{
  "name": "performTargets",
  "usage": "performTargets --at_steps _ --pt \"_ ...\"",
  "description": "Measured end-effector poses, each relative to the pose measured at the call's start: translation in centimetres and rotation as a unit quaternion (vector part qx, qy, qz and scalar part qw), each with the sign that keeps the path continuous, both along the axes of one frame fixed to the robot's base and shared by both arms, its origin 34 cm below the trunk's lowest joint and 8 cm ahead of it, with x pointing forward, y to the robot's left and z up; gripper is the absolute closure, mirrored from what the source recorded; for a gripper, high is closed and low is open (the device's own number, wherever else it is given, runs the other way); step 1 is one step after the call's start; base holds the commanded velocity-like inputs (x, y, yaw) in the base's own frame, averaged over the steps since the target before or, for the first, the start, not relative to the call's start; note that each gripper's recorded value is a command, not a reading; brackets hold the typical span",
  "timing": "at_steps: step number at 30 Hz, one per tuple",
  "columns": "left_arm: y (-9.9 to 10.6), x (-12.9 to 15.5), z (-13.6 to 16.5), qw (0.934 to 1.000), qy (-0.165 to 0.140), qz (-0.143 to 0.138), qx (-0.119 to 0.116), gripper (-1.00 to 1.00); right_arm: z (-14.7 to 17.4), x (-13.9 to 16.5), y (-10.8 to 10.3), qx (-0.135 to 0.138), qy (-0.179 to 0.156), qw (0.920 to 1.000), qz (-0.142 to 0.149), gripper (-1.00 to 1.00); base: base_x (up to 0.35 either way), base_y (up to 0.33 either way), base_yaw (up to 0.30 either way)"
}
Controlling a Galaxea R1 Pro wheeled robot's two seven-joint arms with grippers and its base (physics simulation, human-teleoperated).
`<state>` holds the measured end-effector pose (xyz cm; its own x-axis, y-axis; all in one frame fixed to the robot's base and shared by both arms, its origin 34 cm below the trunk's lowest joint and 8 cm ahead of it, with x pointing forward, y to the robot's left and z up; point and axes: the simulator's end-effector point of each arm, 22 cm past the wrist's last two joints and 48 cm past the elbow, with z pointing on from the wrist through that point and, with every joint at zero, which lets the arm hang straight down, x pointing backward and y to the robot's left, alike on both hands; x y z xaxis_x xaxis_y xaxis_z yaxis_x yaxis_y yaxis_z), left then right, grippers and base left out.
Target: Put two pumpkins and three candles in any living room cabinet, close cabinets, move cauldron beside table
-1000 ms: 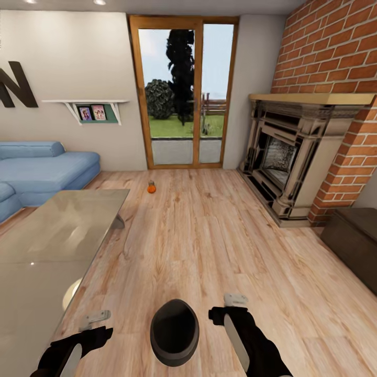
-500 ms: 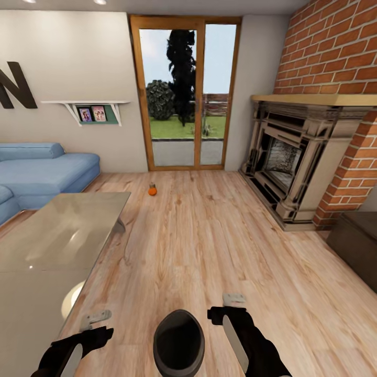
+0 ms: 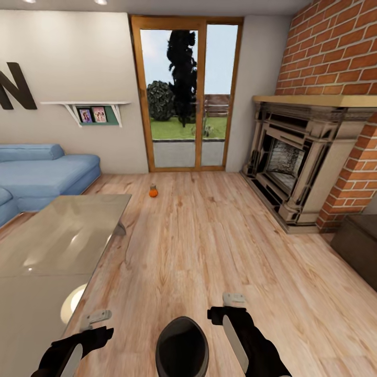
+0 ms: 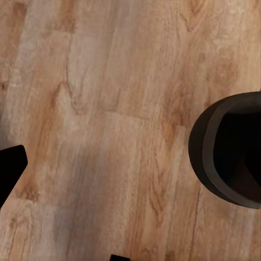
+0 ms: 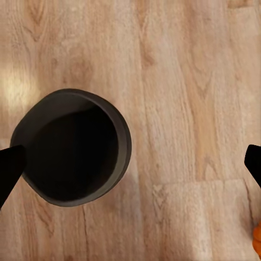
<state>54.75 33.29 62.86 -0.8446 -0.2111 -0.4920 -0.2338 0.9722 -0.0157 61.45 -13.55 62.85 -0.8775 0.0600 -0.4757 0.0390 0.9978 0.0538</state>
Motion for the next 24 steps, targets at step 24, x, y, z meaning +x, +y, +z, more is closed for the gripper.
performTargets --at_steps 24 --pt "-0.05 0.02 0.01 1.0000 -0.001 0.000 0.000 -1.00 0.02 0.01 0.01 -0.001 0.000 1.0000 0.001 -1.00 0.167 0.029 0.043"
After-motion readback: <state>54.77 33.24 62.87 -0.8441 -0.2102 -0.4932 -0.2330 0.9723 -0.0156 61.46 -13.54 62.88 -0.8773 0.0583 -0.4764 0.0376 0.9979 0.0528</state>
